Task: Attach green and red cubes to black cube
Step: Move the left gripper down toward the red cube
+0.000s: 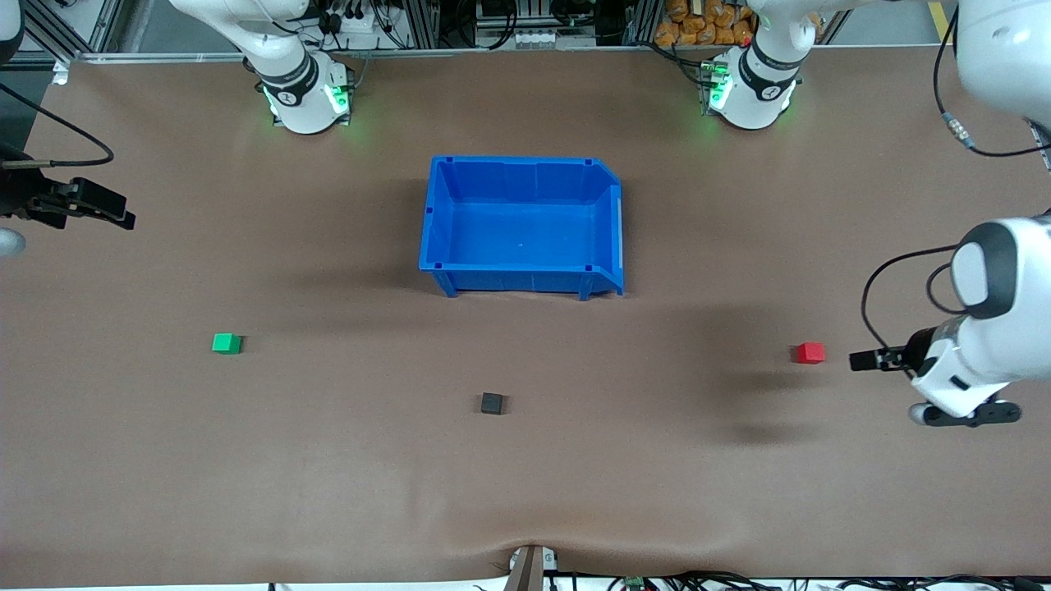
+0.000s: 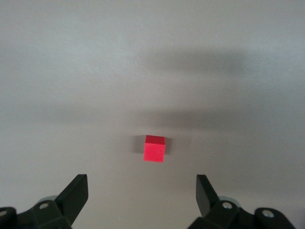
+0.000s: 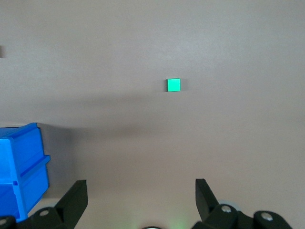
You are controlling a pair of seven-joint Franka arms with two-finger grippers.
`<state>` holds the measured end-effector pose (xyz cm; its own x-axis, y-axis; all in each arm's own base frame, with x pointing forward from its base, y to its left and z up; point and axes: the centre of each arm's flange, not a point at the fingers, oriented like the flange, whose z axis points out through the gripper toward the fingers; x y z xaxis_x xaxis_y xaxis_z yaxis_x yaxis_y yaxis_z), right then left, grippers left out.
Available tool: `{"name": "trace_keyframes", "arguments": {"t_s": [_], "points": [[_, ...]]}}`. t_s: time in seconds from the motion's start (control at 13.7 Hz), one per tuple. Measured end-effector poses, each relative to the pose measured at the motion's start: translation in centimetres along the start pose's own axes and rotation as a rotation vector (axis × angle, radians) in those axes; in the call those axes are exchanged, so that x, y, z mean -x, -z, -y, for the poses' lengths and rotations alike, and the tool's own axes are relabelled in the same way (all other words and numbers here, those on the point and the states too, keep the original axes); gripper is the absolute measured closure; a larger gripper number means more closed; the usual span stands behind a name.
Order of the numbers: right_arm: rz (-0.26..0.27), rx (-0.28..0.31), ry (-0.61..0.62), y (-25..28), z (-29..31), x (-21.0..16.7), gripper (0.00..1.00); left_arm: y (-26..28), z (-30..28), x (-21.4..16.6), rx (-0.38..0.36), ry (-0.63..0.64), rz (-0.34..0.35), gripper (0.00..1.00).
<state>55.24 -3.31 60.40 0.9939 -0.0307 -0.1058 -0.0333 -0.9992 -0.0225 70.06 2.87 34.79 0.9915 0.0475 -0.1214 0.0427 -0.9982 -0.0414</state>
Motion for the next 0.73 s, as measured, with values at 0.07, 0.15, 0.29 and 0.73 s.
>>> {"name": "trace_keyframes", "arguments": {"t_s": [0.07,0.15,0.29,0.73], "points": [[0.001,0.0,0.0,0.0,0.0,0.0,0.0,-2.1,-0.2,-0.3,0.002,-0.004,0.024,0.0],[0.001,0.0,0.001,0.0,0.0,0.0,0.0,-3.9,-0.5,-0.6,0.003,-0.007,0.048,0.0],[0.001,0.0,0.002,-0.1,0.1,0.0,0.0,-6.6,-0.7,-0.8,0.006,-0.01,0.083,0.0],[0.033,-0.013,-0.006,-1.3,-0.2,-0.6,0.0,-11.8,-0.4,-1.2,0.011,-0.006,0.132,0.0]]}}
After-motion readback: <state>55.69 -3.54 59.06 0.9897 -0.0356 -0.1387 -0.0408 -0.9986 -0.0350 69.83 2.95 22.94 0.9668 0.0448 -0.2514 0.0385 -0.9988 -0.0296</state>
